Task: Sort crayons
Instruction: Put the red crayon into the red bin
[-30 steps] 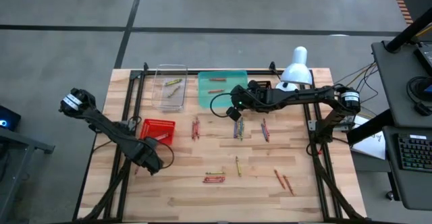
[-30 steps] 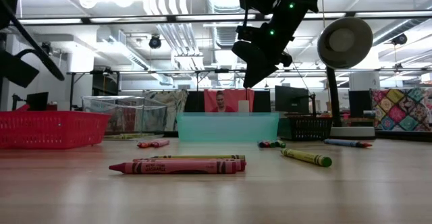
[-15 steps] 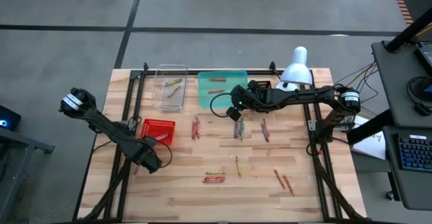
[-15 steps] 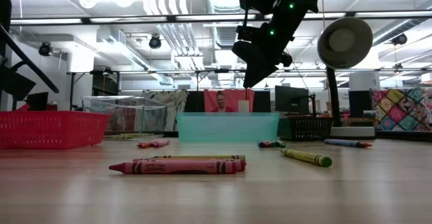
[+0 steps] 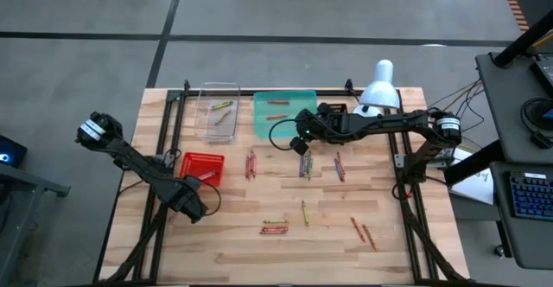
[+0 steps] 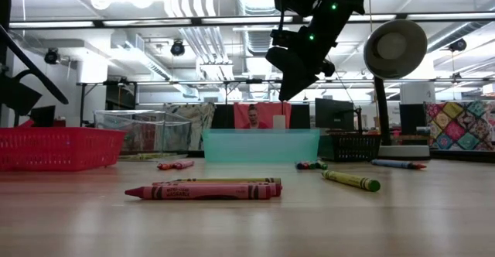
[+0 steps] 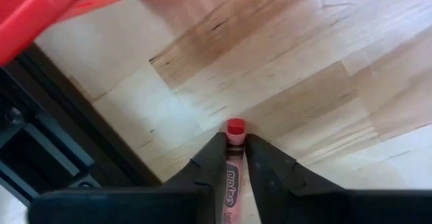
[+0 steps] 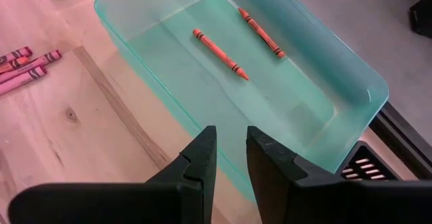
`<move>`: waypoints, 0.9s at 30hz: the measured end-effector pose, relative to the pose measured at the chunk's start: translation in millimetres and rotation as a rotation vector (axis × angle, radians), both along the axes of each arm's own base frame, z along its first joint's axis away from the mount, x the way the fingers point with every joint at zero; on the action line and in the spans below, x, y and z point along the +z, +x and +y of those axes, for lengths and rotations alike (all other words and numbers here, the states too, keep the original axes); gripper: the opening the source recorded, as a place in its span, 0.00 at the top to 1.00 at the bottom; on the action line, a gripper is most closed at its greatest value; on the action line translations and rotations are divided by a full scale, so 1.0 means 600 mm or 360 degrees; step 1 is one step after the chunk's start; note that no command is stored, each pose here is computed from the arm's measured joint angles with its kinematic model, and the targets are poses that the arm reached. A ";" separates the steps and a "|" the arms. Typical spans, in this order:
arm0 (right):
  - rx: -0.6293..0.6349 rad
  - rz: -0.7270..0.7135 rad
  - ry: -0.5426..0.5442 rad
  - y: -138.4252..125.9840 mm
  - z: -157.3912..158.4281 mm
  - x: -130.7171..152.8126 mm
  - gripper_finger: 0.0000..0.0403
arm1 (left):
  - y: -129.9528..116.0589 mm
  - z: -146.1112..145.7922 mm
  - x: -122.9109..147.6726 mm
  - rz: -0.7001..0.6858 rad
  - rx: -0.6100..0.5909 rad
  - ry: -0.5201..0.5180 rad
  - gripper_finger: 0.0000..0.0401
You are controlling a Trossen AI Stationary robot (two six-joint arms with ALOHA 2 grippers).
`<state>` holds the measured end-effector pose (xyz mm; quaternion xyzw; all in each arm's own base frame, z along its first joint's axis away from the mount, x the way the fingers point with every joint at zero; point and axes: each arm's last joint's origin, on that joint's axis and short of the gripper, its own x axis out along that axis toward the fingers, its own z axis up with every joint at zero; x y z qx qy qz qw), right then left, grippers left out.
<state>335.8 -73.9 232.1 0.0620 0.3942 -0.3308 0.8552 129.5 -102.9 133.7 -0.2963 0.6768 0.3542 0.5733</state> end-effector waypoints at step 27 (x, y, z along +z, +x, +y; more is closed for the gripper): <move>-0.0001 0.0000 0.0000 0.000 0.000 0.000 0.82 | 0.100 -0.039 0.160 -0.0519 -0.1037 -0.0065 1.00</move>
